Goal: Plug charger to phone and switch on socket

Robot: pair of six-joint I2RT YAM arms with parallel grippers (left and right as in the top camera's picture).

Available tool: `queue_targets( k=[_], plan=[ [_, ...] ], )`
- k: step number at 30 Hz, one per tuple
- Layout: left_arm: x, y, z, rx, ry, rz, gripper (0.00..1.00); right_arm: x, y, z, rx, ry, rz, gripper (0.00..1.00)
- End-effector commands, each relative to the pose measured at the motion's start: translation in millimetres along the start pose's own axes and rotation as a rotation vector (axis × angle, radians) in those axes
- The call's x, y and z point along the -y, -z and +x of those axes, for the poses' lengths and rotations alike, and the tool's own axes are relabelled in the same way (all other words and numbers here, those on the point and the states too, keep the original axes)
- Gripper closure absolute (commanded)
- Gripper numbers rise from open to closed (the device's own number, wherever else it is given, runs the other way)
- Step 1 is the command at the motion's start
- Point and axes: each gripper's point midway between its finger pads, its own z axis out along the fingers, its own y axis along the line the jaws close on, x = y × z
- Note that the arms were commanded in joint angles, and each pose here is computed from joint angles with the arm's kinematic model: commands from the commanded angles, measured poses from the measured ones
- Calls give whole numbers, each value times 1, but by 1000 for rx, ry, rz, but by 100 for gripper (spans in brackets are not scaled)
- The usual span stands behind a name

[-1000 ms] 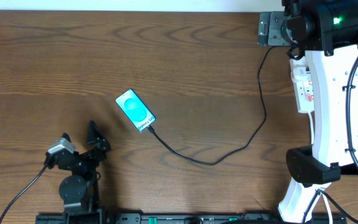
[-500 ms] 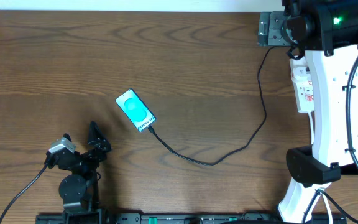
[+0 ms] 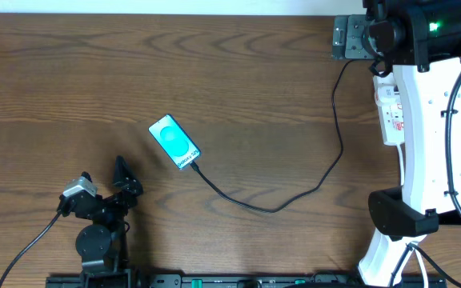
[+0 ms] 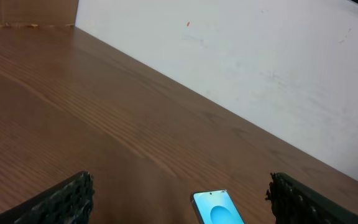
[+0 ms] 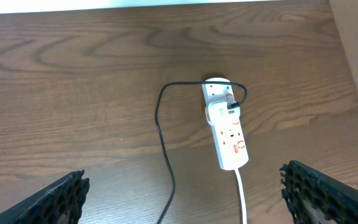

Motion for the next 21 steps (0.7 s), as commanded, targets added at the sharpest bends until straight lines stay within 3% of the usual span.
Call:
queue_targets(
  k=[1, 12, 16, 21],
  plan=[
    [-10, 0, 14, -43, -14, -37, 9, 2, 5, 0, 12, -11, 9, 1],
    [-10, 0, 14, -43, -14, -37, 9, 7, 6, -2, 21, 61, 23, 1],
    [-10, 0, 14, -43, -14, -37, 9, 0, 20, -33, 166, 13, -29, 1],
    [-10, 0, 14, -43, -14, -37, 9, -30, 55, -69, 430, 102, -177, 1]
  ],
)
